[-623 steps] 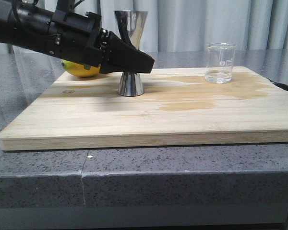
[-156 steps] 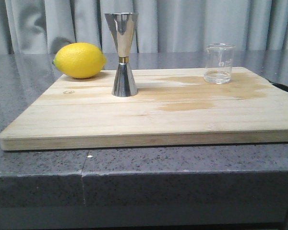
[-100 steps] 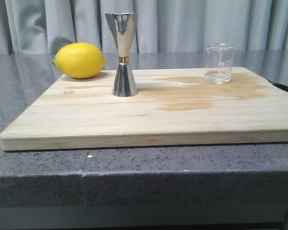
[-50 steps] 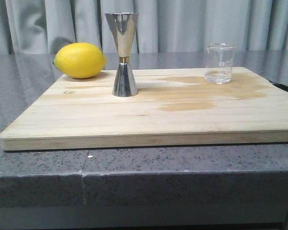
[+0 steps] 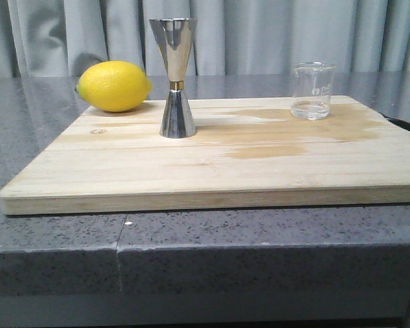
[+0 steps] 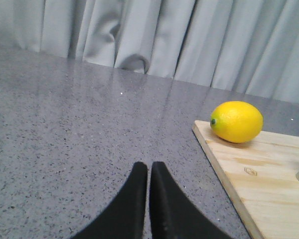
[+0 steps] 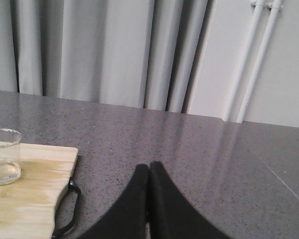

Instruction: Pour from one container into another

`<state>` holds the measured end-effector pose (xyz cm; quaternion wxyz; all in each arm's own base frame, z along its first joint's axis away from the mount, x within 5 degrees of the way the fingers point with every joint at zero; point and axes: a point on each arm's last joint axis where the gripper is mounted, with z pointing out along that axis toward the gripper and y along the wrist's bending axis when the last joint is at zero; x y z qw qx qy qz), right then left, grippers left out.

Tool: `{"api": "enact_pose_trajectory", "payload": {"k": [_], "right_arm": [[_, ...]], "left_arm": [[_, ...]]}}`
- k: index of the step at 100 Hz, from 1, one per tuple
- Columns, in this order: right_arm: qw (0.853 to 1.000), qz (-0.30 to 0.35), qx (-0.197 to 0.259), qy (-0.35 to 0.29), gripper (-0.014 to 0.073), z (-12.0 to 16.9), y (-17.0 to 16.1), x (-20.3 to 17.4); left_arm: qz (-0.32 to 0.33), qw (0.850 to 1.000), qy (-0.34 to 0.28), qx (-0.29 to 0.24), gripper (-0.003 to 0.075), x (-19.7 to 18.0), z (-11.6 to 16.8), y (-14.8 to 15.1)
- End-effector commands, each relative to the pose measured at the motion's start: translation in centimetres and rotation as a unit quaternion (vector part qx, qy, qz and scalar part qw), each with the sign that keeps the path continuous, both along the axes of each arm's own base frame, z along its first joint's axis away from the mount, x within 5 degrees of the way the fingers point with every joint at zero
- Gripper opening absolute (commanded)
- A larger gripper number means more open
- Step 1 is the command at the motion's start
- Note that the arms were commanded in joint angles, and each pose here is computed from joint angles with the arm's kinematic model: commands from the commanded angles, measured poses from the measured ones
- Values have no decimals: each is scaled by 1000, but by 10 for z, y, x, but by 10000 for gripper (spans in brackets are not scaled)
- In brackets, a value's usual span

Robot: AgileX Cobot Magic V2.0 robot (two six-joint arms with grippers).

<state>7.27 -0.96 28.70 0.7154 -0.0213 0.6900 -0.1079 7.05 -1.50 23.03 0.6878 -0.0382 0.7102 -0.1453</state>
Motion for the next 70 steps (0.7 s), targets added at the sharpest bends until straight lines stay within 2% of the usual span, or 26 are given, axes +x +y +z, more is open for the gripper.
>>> {"api": "enact_pose_trajectory", "payload": {"k": [1,11,19,23,24,25,26,27,30,31,32,33,34,36,37,38,39,51,70], "right_arm": [[999,15,-7,-34,-67,12,3,0],[999,15,-7,-34,-67,12,3,0],[999,15,-7,-34,-67,12,3,0],[999,15,-7,-34,-67,12,3,0],[999,15,-7,-34,-67,12,3,0],[999,15,-7,-34,-67,12,3,0],[999,15,-7,-34,-67,12,3,0],[999,15,-7,-34,-67,12,3,0],[999,15,-7,-34,-67,12,3,0],[999,15,-7,-34,-67,12,3,0],[999,15,-7,-34,-67,12,3,0],[999,15,-7,-34,-67,12,3,0],[999,15,-7,-34,-67,12,3,0],[999,15,-7,-34,-67,12,3,0],[999,15,-7,-34,-67,12,3,0],[999,15,-7,-34,-67,12,3,0],[999,15,-7,-34,-67,12,3,0],[999,15,-7,-34,-67,12,3,0],[999,15,-7,-34,-67,12,3,0]], "left_arm": [[26,1000,-6,-12,-19,0,4,5],[54,998,-11,1,-19,-2,1,11],[43,995,-36,88,-19,-6,3,10],[40,995,-42,86,-19,-7,4,10],[40,993,-45,103,-19,-8,4,10],[40,995,-45,85,-19,-8,4,10],[41,993,-48,103,-19,-8,4,10],[39,995,-46,84,-19,-9,4,9],[37,995,-47,84,-19,-10,4,9],[36,992,-49,108,-19,-10,4,9],[35,995,-46,86,-19,-11,4,9],[36,992,-48,107,-19,-11,3,9],[35,995,-44,86,-19,-11,3,9],[36,993,-43,102,-19,-12,2,9],[34,995,-38,83,-19,-12,2,9],[36,994,-37,99,-19,-13,1,9],[36,996,-32,80,-19,-13,0,9],[44,997,-5,69,-19,-13,-9,11],[44,996,-31,69,-19,-14,-32,11]]}}
